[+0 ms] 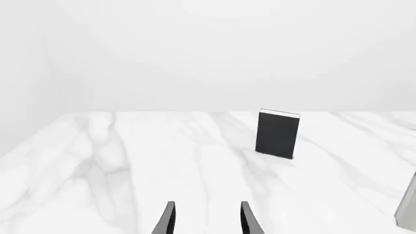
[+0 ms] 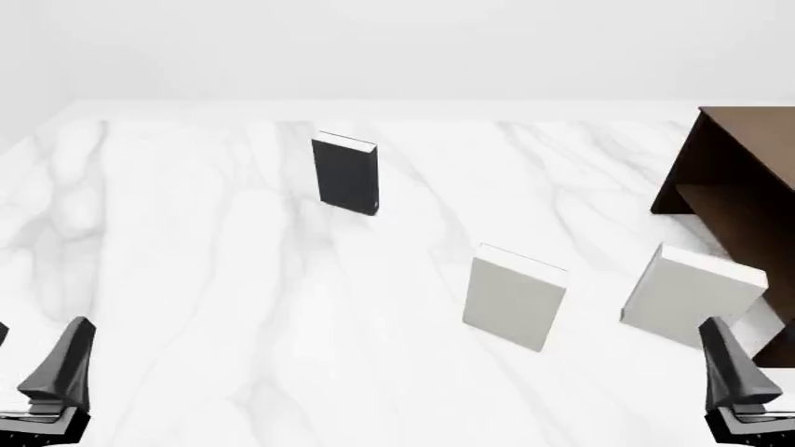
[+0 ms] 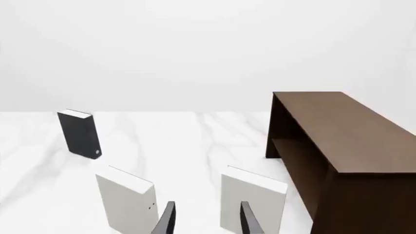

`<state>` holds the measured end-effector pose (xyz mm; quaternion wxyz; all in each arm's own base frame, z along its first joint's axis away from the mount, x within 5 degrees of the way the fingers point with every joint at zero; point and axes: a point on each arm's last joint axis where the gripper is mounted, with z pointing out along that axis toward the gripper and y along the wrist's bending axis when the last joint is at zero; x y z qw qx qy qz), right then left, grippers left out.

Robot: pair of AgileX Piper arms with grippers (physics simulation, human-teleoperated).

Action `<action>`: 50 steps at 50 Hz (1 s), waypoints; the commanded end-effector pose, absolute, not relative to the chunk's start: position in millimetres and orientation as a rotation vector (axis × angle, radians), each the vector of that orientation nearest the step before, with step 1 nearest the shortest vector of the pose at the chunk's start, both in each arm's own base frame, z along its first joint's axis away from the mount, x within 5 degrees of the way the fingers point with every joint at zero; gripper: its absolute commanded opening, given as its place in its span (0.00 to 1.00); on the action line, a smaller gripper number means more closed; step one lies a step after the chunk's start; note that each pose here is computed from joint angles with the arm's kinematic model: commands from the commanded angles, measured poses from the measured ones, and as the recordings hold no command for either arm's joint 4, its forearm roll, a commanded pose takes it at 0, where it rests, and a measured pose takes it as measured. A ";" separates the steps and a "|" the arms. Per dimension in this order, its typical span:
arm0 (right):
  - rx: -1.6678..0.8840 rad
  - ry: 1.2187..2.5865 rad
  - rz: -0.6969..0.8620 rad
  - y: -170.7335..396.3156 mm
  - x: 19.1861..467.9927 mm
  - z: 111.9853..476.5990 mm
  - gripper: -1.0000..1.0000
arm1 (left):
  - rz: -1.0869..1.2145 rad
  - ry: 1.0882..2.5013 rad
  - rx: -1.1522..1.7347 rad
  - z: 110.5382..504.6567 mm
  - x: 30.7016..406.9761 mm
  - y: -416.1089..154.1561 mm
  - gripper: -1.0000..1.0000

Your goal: Pick up the book on the left and place it on top of the shelf.

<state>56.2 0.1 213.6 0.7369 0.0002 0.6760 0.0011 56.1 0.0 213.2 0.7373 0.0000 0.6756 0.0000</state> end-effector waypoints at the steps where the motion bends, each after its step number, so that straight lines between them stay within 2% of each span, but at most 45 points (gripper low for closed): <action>1: 0.015 1.481 0.031 0.5 55.5 219.5 1.00 | 0.000 1.484 0.000 213.2 56.1 0.0 1.00; 10: -0.005 1.476 0.053 1.9 52.0 234.3 1.00 | 0.000 1.484 0.000 213.2 56.1 0.0 1.00; 16: -0.044 1.432 0.096 4.0 45.3 265.9 1.00 | 0.000 1.484 0.000 213.2 56.1 0.0 1.00; 30: -0.204 1.420 0.132 16.6 73.1 328.8 1.00 | 0.000 1.484 0.000 213.2 56.1 0.0 1.00; 50: -0.315 1.454 0.146 37.5 119.8 362.2 1.00 | 0.000 1.484 0.000 213.2 56.1 0.0 1.00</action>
